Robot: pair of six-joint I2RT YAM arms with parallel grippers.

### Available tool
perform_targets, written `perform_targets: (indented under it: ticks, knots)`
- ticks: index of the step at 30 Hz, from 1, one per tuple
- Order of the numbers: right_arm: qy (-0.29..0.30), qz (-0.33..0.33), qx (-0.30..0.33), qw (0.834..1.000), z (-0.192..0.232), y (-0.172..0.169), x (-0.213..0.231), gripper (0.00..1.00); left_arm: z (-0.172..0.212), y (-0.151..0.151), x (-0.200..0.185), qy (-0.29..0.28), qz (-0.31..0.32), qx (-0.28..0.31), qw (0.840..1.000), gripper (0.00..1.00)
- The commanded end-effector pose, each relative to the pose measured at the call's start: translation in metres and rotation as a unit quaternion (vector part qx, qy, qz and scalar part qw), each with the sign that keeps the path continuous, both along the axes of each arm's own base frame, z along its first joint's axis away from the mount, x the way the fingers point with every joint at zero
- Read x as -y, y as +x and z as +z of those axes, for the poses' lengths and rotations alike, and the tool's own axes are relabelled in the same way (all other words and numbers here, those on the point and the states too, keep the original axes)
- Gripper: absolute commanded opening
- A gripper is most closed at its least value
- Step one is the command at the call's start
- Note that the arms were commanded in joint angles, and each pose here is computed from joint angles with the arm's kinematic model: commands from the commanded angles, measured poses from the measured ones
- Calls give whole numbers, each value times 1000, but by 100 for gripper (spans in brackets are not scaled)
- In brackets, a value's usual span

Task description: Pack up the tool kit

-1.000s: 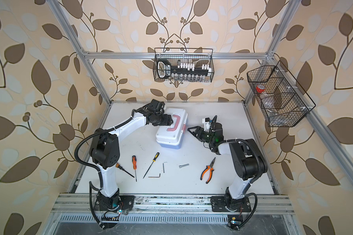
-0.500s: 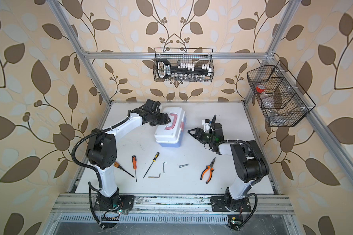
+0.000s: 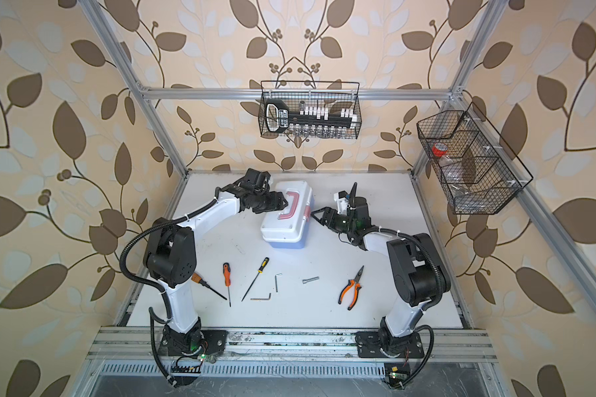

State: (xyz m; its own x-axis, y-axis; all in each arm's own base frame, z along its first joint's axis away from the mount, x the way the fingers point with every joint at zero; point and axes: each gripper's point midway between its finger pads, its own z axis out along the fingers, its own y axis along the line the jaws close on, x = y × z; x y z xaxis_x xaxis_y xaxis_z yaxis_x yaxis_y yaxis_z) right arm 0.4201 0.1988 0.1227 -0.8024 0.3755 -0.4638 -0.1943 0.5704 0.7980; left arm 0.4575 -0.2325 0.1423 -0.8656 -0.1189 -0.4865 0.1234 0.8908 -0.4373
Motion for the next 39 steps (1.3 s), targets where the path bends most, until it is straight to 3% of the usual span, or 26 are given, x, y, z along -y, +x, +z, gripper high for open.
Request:
perform_targets:
  ticks: [1, 9, 27, 34, 39]
  knots:
    - [-5, 0, -15, 1000, -8, 7, -6, 73, 21, -9, 6, -34, -5, 5, 999, 48]
    - [21, 15, -12, 1000, -7, 13, -25, 70, 20, -10, 6, -37, -5, 4, 999, 48]
    - [158, 14, -11, 987, 5, 29, -41, 63, 17, -9, 9, -39, -9, 2, 999, 48]
    - [150, 11, -20, 988, -2, 26, -40, 51, 15, -9, 10, -42, -11, -2, 999, 48]
    - [97, 7, -34, 995, -17, 24, -36, 48, 13, -8, 12, -43, -12, -6, 999, 48]
